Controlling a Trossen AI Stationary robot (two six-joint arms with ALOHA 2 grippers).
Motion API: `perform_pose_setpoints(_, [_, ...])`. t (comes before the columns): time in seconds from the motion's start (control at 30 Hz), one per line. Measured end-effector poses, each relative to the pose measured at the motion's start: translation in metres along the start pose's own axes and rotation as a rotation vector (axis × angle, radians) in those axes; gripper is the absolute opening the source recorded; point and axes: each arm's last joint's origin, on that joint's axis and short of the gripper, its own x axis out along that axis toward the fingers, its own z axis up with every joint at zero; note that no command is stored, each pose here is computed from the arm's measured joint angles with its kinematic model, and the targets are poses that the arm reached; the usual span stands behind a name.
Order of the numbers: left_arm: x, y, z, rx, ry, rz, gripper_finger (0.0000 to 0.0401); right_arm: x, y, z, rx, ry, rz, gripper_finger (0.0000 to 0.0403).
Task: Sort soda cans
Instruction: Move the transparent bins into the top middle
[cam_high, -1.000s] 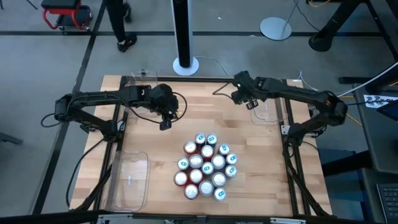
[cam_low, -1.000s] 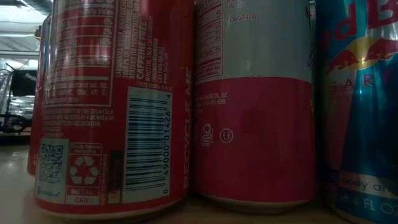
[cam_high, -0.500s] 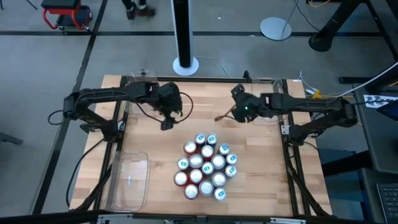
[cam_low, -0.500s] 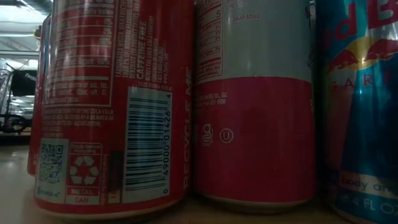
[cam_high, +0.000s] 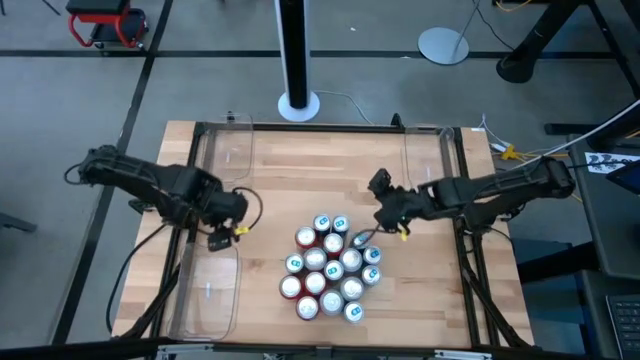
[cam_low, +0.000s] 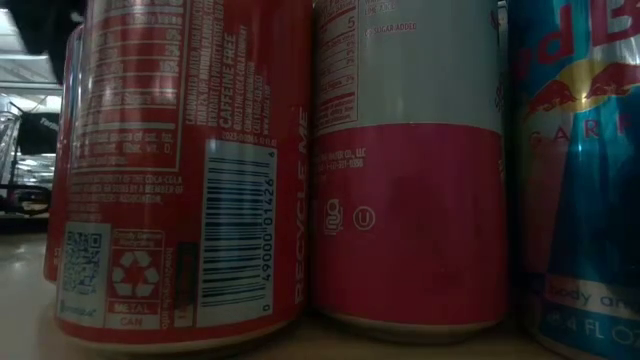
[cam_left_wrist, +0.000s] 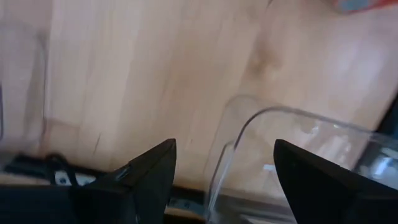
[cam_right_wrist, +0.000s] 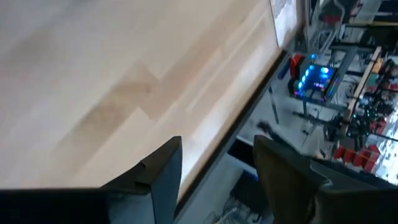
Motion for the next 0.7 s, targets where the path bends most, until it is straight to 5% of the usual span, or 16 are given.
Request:
perform_pose_setpoints(0.27, [0.039, -0.002, -0.027, -0.008, 0.091, 0.068, 0.0253, -0.015, 0.02, 0.022, 0.018, -0.088, -0.011, 0.0198])
perform_pose_setpoints(0.4, [0.055, -0.008, -0.03, -0.008, 0.103, 0.016, 0.0253, -0.025, 0.029, 0.032, 0.02, -0.114, -0.035, 0.0198])
perform_pose_setpoints(0.7, [0.066, -0.009, -0.034, 0.009, 0.124, 0.037, 0.0253, -0.04, 0.041, 0.043, 0.025, -0.139, -0.087, 0.0198])
